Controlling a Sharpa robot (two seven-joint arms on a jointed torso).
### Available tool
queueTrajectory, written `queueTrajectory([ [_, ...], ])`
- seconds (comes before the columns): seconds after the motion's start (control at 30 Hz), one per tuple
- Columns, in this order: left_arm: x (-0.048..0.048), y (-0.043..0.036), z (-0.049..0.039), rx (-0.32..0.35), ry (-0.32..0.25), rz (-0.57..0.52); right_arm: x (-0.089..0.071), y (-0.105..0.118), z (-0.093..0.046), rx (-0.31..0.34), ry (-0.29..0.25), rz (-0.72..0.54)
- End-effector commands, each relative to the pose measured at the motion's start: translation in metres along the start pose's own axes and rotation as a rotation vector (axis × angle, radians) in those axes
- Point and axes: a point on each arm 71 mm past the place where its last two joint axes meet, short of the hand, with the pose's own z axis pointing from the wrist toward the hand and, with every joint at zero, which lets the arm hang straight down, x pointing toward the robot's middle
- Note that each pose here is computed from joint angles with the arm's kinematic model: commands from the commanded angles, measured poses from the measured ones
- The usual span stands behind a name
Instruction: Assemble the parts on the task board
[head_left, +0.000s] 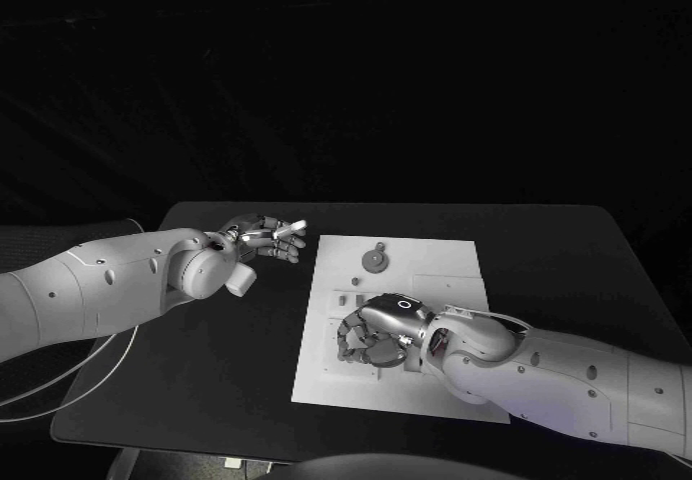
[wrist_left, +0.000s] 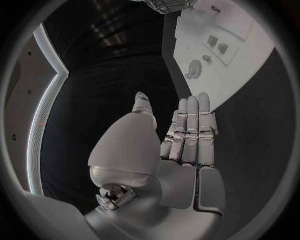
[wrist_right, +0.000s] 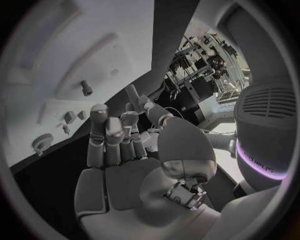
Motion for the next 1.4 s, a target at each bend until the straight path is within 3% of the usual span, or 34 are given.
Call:
queueTrajectory([
  [0.03, 0.0034, -0.0032, 0.0007, 0.027, 0.022, -0.002, 0.001, 0.003, 0.002, -0.015, -0.040, -0.109],
  [0.23, 0.0030, -0.0030, 0.0003, 0.026, 0.023, 0.000, 0.003, 0.005, 0.003, -0.015, -0.041, -0.139],
  [0.8, 0.0042, -0.0030, 0.0007, 0.025, 0.036, 0.005, 0.010, -0.004, 0.001, 0.015, 0.026, -0.141],
  [1.4, 0.0067, -0.0032, 0.0017, 0.021, 0.045, 0.007, 0.013, -0.005, 0.001, 0.017, 0.045, -0.123],
])
